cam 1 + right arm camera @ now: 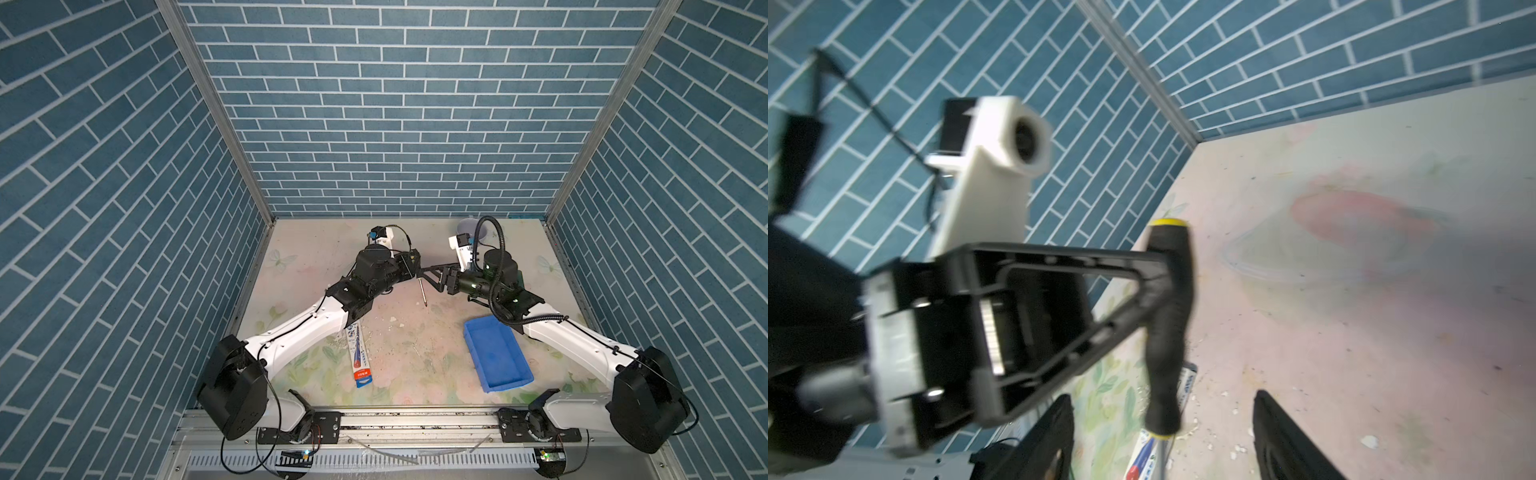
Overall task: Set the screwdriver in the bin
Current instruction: 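Close the right gripper on the screwdriver handle beside the left gripper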
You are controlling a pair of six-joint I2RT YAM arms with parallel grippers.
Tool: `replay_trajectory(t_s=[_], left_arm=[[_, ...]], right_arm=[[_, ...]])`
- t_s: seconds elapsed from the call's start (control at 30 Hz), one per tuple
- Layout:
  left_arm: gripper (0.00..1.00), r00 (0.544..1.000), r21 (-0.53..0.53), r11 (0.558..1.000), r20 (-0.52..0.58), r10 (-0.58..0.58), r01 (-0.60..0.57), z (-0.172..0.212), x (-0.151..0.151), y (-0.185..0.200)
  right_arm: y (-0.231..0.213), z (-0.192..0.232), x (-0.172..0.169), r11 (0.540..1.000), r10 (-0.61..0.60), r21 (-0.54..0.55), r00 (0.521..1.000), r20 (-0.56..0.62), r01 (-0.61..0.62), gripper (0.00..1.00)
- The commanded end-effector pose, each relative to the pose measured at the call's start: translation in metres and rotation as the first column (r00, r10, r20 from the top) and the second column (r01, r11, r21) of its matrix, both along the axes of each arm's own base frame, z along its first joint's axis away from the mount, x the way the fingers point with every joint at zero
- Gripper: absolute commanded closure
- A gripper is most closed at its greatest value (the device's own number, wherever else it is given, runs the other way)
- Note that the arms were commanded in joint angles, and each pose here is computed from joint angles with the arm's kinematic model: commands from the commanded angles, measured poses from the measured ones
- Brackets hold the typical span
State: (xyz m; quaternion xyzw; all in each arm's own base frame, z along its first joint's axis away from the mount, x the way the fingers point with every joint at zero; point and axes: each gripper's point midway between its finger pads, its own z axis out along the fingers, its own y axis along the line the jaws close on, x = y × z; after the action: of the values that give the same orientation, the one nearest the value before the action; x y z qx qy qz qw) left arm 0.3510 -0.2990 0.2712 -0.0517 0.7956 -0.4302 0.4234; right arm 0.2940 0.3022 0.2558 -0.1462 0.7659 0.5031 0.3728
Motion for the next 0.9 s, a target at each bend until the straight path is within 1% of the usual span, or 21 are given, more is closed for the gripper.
replay_trajectory(t_s=[0.0,0.1,0.2,0.37,0.53,0.67,0.8,0.87], left_arm=[[1.0,0.997,-0.021,1.0,0.075,0.001,0.0,0.028,-0.001,0.001],[1.0,0.996,-0.026,1.0,0.089,0.0,0.002,0.033,-0.001,0.001],[1.0,0.995,-0.031,0.999,0.102,-0.013,0.016,0.036,-0.001,-0.001],[1.0,0.994,-0.036,0.999,0.103,-0.036,0.04,0.033,-0.001,-0.007],[1.0,0.993,-0.04,0.998,0.104,-0.053,0.057,0.031,0.0,-0.012],[1.0,0.994,-0.039,0.998,0.1,-0.051,0.056,0.029,-0.001,-0.011],[1.0,0.994,-0.031,0.999,0.104,-0.04,0.044,0.028,-0.002,-0.007],[1.0,0.994,-0.021,0.999,0.103,-0.038,0.041,0.027,-0.002,-0.006]], right_arm=[[-0.016,-0.009,0.007,0.995,-0.098,-0.019,0.995,-0.015,0.098,0.32],[-0.017,-0.014,0.006,0.995,-0.094,-0.036,0.995,-0.027,0.093,0.35],[-0.011,-0.011,0.005,0.998,-0.061,-0.017,0.998,-0.028,0.061,0.38],[0.009,0.004,-0.003,0.996,0.075,0.049,0.997,-0.018,-0.074,0.4],[0.019,0.01,-0.006,0.986,0.141,0.09,0.99,-0.014,-0.14,0.46],[0.016,0.01,-0.002,0.988,0.11,0.108,0.994,-0.012,-0.108,0.46],[0.001,0.015,0.004,0.993,0.001,0.116,1.0,0.028,-0.004,0.43],[0.003,0.025,-0.002,0.989,0.035,0.143,0.997,0.063,-0.043,0.41]])
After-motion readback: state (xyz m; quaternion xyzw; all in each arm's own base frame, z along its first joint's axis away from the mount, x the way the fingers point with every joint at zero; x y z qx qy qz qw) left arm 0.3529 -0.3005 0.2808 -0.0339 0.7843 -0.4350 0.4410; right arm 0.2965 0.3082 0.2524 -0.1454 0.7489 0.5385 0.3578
